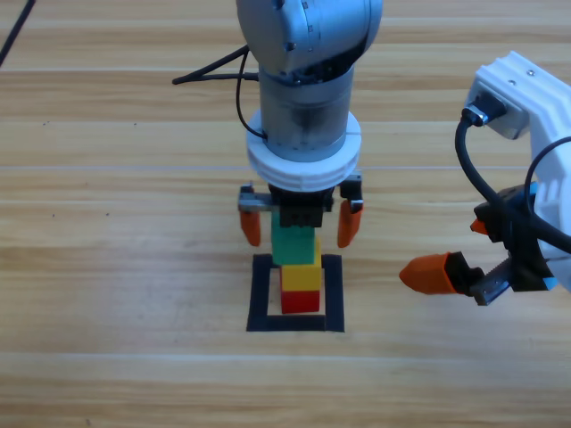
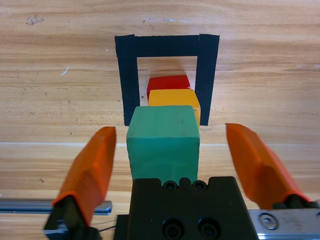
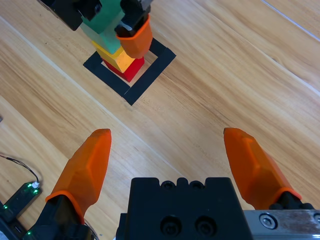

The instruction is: Stack the blocks in the rectangular block: red at the bottom, yellow in the middle, green on top

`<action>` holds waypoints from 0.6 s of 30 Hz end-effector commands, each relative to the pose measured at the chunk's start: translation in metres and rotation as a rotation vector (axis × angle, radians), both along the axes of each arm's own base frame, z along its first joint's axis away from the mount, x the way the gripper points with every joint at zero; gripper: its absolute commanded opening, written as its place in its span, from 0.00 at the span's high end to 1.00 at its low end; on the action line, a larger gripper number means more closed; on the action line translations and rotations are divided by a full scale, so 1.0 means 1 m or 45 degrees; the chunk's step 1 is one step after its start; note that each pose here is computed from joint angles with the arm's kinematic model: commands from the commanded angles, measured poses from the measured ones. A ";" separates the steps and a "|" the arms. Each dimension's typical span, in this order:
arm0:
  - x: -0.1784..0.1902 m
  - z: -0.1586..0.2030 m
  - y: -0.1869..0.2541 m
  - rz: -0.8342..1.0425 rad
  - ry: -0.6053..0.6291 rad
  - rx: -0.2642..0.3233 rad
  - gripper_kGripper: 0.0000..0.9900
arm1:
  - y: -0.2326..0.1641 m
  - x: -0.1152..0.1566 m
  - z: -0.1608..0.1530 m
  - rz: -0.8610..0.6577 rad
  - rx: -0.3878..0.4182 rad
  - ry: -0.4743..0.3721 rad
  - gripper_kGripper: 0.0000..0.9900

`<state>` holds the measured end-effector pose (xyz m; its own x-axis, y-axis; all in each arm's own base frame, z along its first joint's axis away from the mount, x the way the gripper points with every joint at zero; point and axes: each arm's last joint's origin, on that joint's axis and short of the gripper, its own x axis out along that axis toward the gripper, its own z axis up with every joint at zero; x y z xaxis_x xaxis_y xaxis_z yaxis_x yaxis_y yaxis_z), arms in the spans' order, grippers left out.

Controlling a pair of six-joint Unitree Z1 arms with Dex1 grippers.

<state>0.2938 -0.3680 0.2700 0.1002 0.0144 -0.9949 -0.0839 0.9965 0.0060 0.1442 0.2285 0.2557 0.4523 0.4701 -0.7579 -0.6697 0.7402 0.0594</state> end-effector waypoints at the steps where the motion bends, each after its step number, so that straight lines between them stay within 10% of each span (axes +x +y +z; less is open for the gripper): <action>1: -0.007 -0.013 -0.009 -0.025 0.009 0.046 0.00 | -0.013 0.000 0.001 -0.008 -0.002 -0.008 0.00; 10: -0.008 -0.002 -0.007 -0.026 -0.017 0.022 0.00 | -0.023 -0.010 0.021 0.057 0.003 -0.042 0.00; 18: -0.048 0.120 0.049 -0.012 -0.373 -0.119 0.00 | -0.017 -0.008 0.019 0.114 -0.004 -0.026 0.00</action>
